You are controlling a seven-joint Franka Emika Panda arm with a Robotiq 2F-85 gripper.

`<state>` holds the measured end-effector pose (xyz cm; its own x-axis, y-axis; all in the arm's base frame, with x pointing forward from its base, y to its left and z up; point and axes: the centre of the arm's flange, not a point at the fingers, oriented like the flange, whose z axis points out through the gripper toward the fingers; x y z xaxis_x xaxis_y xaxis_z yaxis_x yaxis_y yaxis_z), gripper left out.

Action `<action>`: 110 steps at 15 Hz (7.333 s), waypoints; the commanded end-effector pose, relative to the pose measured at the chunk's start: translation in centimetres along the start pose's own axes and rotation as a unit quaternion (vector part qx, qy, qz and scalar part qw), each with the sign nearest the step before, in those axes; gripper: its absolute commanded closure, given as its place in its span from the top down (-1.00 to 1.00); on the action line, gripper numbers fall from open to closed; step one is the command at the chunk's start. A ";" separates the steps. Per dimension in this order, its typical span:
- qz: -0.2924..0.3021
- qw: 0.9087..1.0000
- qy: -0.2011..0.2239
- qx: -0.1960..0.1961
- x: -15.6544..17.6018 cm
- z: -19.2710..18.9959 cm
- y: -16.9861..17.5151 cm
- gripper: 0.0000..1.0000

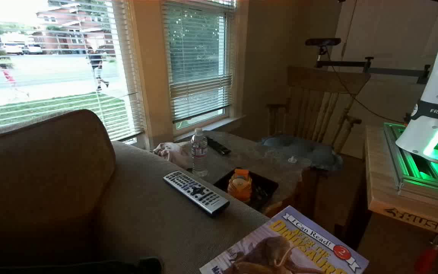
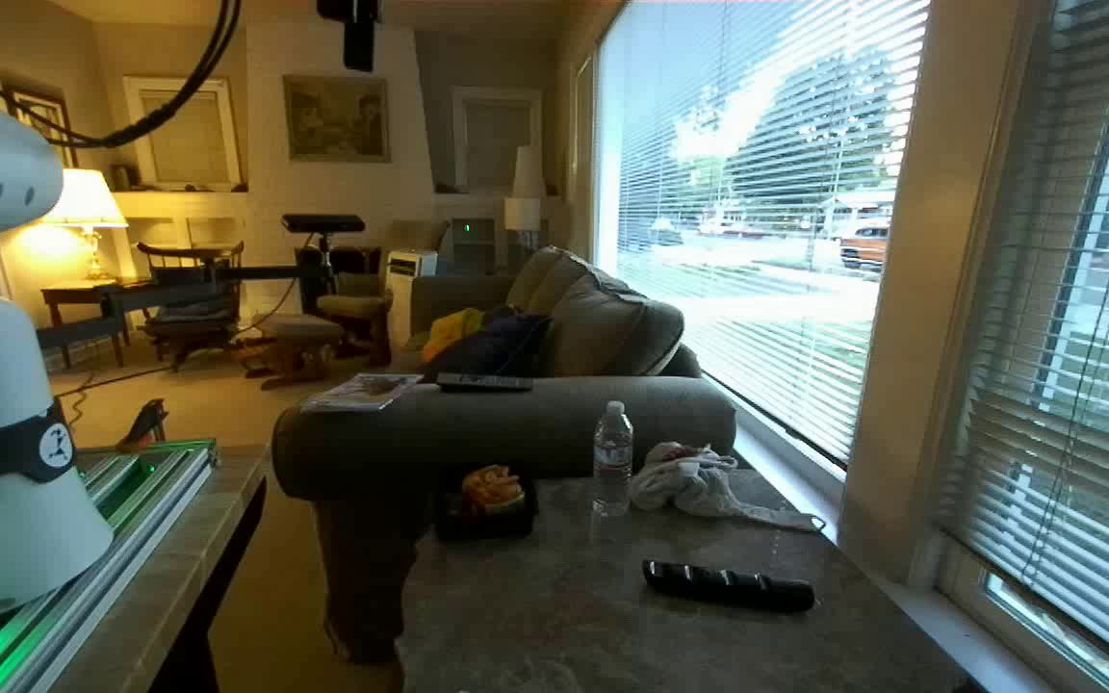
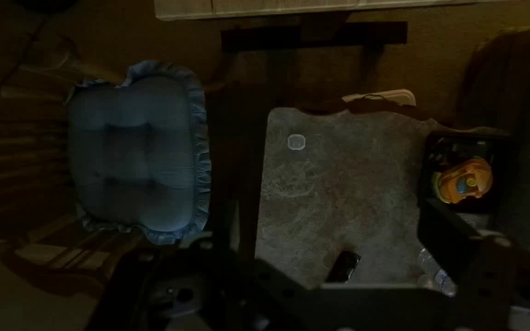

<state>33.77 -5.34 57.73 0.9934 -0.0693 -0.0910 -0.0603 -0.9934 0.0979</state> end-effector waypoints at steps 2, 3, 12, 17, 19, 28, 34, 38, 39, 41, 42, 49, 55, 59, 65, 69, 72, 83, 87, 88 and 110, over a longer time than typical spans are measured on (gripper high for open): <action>0.000 1.000 0.000 0.000 0.0 0.0 0.0 1.00; 0.000 1.000 0.000 0.000 0.0 0.0 0.0 1.00; 0.002 1.000 -0.015 0.005 1.1 1.4 2.2 1.00; 0.008 1.000 -0.016 -0.003 5.3 4.7 6.2 1.00; -0.006 1.000 -0.006 -0.018 7.1 6.2 6.8 1.00; -0.040 0.994 0.056 -0.088 14.2 11.0 6.1 1.00; -0.017 0.999 0.007 -0.037 13.8 11.9 5.7 1.00; -0.015 0.999 0.006 -0.036 13.9 11.8 5.7 1.00; -0.015 0.999 0.006 -0.036 13.9 11.8 5.7 1.00; -0.013 0.999 0.013 -0.041 14.9 12.1 5.5 1.00; -0.013 0.999 0.023 -0.048 15.7 12.3 5.2 1.00; -0.065 0.992 0.098 -0.050 23.9 14.5 1.6 1.00; -0.115 0.987 0.102 -0.054 28.9 18.3 -3.2 1.00; -0.153 0.984 0.077 -0.042 29.9 21.3 -6.0 1.00; -0.156 0.985 0.064 -0.043 29.4 23.1 -7.3 1.00; -0.154 0.985 0.065 -0.042 29.7 22.9 -7.2 1.00; -0.150 0.985 0.077 -0.030 29.7 22.9 -6.9 1.00; -0.266 0.957 0.115 -0.023 37.8 26.2 -14.1 1.00; -0.299 0.948 0.110 -0.014 40.5 28.0 -16.7 1.00; -0.301 0.948 0.105 -0.009 41.1 28.3 -17.3 1.00; -0.002 0.983 0.186 -0.006 42.3 38.9 -12.4 1.00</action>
<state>72.25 0.65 16.24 0.9702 0.1070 0.2176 0.0738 -0.9851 0.1553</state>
